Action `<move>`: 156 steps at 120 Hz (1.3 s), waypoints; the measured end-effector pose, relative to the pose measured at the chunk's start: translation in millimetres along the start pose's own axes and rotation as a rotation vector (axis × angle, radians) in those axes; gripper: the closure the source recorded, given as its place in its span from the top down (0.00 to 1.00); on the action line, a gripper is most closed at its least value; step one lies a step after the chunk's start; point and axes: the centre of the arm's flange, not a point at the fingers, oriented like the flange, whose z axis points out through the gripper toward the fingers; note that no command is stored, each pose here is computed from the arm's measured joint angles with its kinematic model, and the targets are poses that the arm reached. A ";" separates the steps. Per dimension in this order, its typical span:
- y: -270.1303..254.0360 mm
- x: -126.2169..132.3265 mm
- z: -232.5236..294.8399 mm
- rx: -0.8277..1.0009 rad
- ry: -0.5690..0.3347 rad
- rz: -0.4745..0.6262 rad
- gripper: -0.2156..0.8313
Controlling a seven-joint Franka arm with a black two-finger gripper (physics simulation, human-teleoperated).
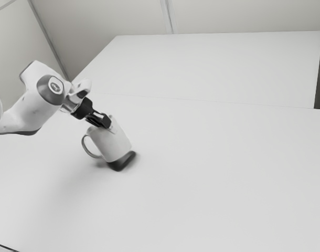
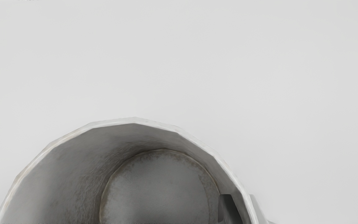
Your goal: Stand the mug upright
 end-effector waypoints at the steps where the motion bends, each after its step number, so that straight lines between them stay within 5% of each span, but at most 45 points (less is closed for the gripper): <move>1: 2.1 1.3 0.3 0.013 -0.006 0.006 0.04; 34: 68.5 19.3 18.7 0.269 -0.088 0.094 0.04; 59: -14.4 -35.6 -8.4 0.394 -0.013 -0.177 0.04; 104: 22.3 -30.9 19.4 0.388 0.041 -0.301 0.04; 156: 36.8 -39.7 41.5 0.410 -0.006 -0.389 0.04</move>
